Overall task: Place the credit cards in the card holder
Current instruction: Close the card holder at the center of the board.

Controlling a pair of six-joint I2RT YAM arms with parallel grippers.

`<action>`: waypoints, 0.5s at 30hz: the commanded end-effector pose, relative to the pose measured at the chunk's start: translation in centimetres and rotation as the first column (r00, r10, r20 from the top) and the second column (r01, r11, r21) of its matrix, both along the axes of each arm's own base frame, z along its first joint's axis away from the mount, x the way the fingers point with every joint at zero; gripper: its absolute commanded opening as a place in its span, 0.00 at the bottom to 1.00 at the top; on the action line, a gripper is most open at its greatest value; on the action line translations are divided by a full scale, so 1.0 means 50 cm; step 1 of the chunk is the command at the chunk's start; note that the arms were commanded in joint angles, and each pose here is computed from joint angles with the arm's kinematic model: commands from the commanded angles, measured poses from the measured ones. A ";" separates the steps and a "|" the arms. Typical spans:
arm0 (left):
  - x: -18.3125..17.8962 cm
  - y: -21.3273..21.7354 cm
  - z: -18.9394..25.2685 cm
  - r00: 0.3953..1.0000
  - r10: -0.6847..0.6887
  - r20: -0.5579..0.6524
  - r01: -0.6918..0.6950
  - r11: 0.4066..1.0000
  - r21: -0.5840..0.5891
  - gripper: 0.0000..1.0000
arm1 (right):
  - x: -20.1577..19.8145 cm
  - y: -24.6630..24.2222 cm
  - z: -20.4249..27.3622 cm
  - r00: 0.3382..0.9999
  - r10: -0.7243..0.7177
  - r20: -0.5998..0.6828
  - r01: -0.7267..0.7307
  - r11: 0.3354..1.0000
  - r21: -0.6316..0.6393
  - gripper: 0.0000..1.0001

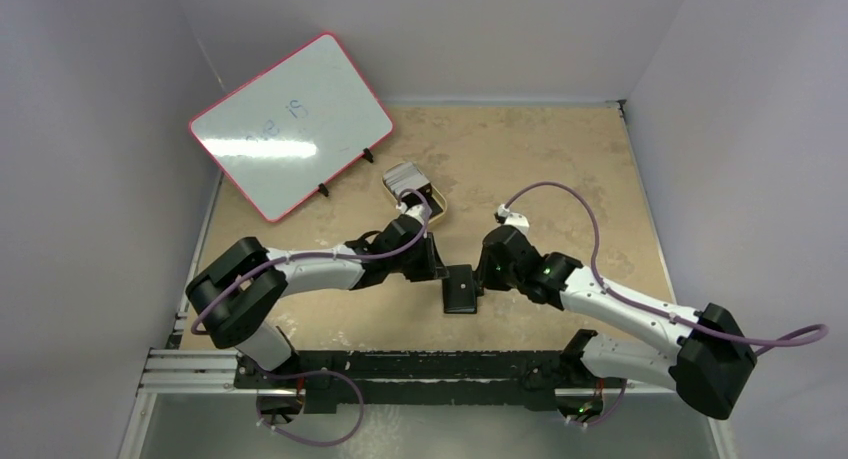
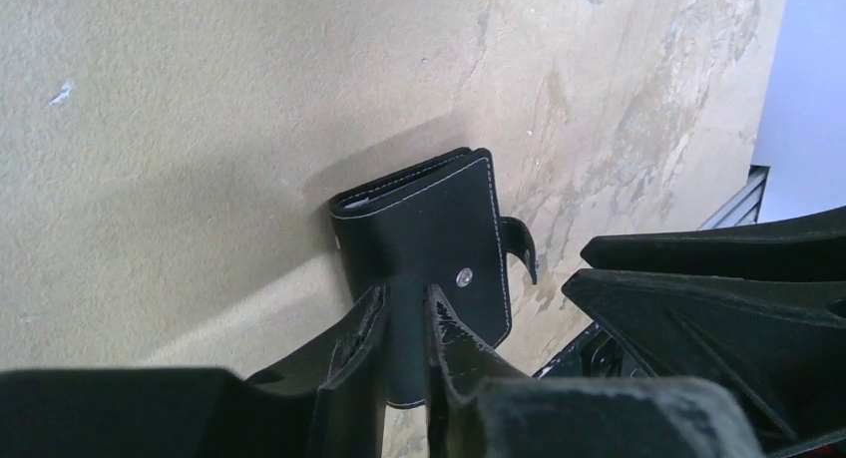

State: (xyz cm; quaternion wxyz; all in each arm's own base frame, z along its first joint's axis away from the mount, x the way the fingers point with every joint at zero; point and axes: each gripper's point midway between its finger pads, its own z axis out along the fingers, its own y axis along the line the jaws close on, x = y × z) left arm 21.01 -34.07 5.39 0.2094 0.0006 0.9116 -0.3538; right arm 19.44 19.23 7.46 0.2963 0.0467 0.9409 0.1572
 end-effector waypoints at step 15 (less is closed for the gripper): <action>0.008 -0.051 -0.010 0.999 -0.037 0.008 0.038 0.999 -0.035 0.09 | 0.032 -0.009 -0.023 1.000 -0.005 0.011 0.003 0.977 0.215 0.28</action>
